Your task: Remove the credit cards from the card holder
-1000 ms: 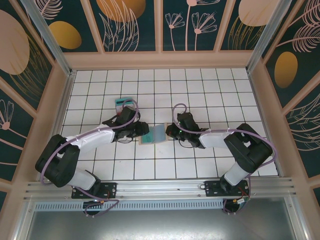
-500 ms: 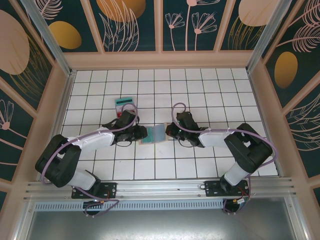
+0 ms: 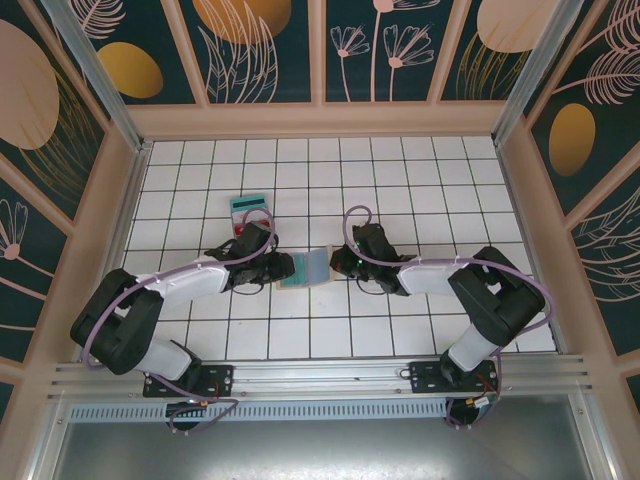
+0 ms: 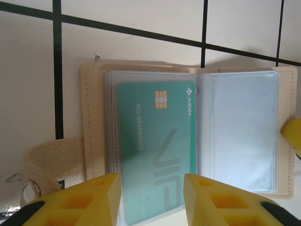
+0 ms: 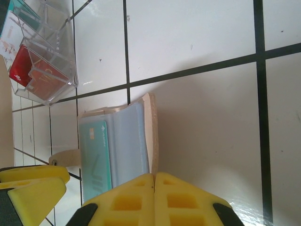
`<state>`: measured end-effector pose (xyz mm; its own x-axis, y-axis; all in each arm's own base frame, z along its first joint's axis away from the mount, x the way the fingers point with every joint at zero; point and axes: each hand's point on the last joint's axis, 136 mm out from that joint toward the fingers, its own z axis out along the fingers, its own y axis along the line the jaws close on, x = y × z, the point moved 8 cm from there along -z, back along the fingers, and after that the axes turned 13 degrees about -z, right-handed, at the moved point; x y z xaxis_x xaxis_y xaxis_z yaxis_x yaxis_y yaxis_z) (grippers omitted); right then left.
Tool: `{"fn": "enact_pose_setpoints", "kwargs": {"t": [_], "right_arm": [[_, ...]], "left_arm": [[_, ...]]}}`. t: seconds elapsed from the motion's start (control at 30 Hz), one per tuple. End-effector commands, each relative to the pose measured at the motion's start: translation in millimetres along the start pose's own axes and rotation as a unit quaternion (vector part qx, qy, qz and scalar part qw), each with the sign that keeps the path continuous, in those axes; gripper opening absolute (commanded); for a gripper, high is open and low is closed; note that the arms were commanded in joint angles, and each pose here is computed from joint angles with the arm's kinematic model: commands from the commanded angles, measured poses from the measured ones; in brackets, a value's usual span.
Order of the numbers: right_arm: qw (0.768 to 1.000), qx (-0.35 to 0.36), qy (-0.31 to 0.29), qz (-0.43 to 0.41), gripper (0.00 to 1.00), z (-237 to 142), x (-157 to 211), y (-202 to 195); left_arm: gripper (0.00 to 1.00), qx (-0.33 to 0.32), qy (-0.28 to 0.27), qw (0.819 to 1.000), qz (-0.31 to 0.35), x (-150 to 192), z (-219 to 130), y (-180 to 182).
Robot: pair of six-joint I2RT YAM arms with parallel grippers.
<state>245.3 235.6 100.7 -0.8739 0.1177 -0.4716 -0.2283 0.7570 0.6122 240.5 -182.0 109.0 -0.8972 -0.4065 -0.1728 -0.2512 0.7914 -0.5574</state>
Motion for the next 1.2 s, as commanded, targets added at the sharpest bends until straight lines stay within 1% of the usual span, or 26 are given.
{"fn": "enact_pose_setpoints", "kwargs": {"t": [0.0, 0.2, 0.67, 0.8, 0.87, 1.0, 1.17], "right_arm": [[1.000, -0.016, -0.001, -0.010, 0.00, -1, 2, 6], [1.000, -0.017, 0.000, -0.012, 0.00, -1, 3, 7], [1.000, -0.023, 0.006, -0.013, 0.00, 5, 4, 10], [1.000, -0.023, 0.005, -0.013, 0.00, 5, 4, 10], [1.000, -0.022, 0.006, -0.013, 0.00, 6, 5, 10], [1.000, -0.022, 0.005, -0.012, 0.00, 6, 5, 11], [1.000, -0.020, 0.005, -0.012, 0.00, 6, 5, 10]], "left_arm": [[0.41, 0.002, 0.003, 1.000, -0.005, -1, 5, 3], [0.41, -0.008, 0.012, 1.000, -0.003, 2, 10, 8], [0.41, -0.002, 0.032, 0.999, -0.010, 9, 19, 16], [0.43, 0.025, 0.041, 0.999, -0.008, 9, 18, 9], [0.46, 0.036, 0.047, 0.998, -0.007, 11, 18, 7], [0.47, 0.042, 0.051, 0.998, -0.006, 11, 19, 5], [0.51, 0.054, 0.054, 0.997, -0.003, 11, 18, 3]]}}
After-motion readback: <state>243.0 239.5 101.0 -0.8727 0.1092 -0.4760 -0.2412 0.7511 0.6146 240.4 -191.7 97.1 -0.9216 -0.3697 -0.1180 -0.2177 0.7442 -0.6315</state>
